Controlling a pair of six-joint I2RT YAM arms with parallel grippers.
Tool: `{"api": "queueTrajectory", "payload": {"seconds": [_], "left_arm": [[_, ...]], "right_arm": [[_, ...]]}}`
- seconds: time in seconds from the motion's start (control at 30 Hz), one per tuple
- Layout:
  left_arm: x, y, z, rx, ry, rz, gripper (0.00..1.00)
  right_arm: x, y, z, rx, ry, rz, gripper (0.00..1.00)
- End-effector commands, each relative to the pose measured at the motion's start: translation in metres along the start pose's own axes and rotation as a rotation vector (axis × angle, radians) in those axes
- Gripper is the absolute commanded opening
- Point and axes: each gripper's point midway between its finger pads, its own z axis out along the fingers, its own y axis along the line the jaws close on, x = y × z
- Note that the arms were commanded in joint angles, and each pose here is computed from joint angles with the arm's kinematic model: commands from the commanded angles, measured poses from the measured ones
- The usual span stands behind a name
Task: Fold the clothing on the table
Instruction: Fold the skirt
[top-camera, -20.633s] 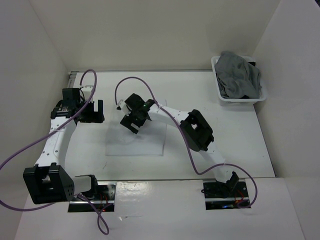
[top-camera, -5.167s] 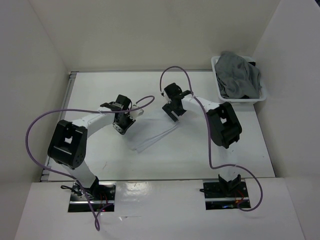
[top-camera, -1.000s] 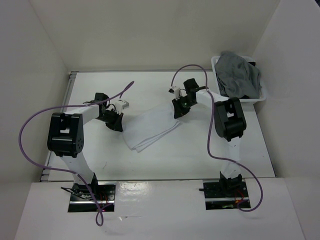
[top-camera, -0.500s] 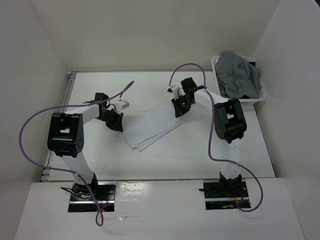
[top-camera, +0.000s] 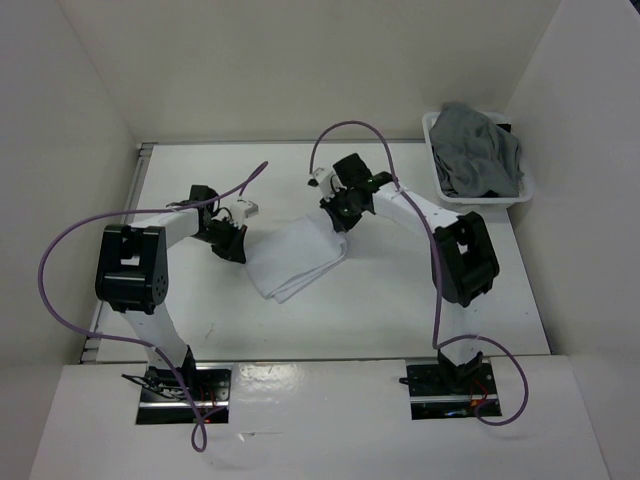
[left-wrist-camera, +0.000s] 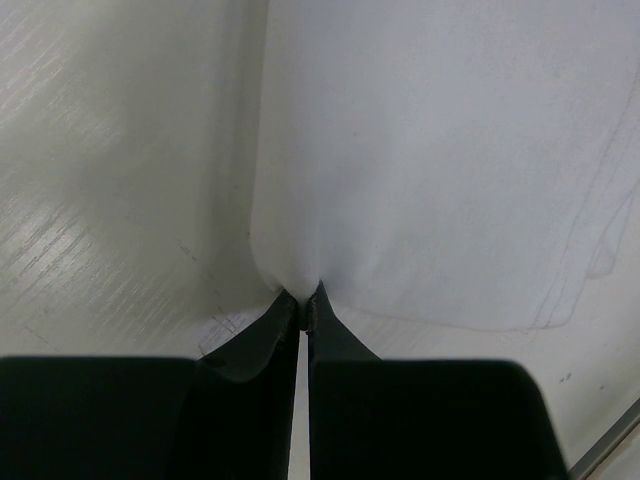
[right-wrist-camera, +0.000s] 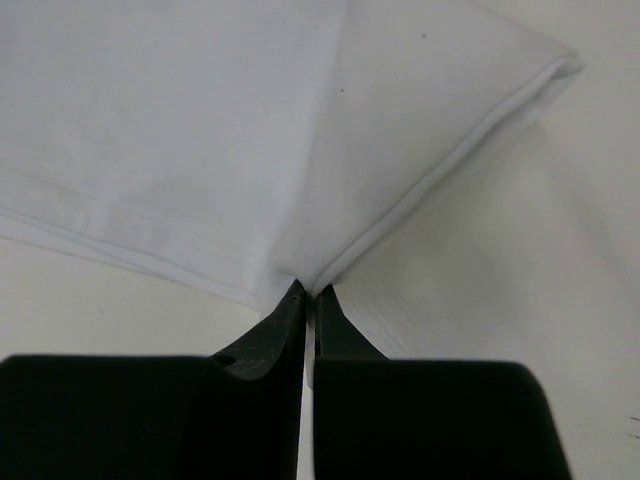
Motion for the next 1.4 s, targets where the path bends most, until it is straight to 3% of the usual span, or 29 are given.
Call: {"api": "queueTrajectory", "payload": {"seconds": [0.0,0.27,0.73,1.37], "left_arm": [[0.006,0.004,0.006,0.01,0.024,0.007,0.01],[0.008,0.004,0.009,0.014,0.032,-0.008,0.01],[0.005,0.005,0.008,0.01,0.026,-0.003,0.01],[0.009,0.003,0.01,0.03,0.042,-0.028,0.01]], "right_arm": [[-0.01,0.018,-0.016,0.025,-0.006,-0.019,0.0],[-0.024,0.06,-0.017,0.006,-0.007,-0.102,0.0],[-0.07,0.067,-0.04,0.012,-0.101,-0.111,0.0],[-0.077,0.115,-0.026,-0.047,-0.08,-0.195,0.0]]}}
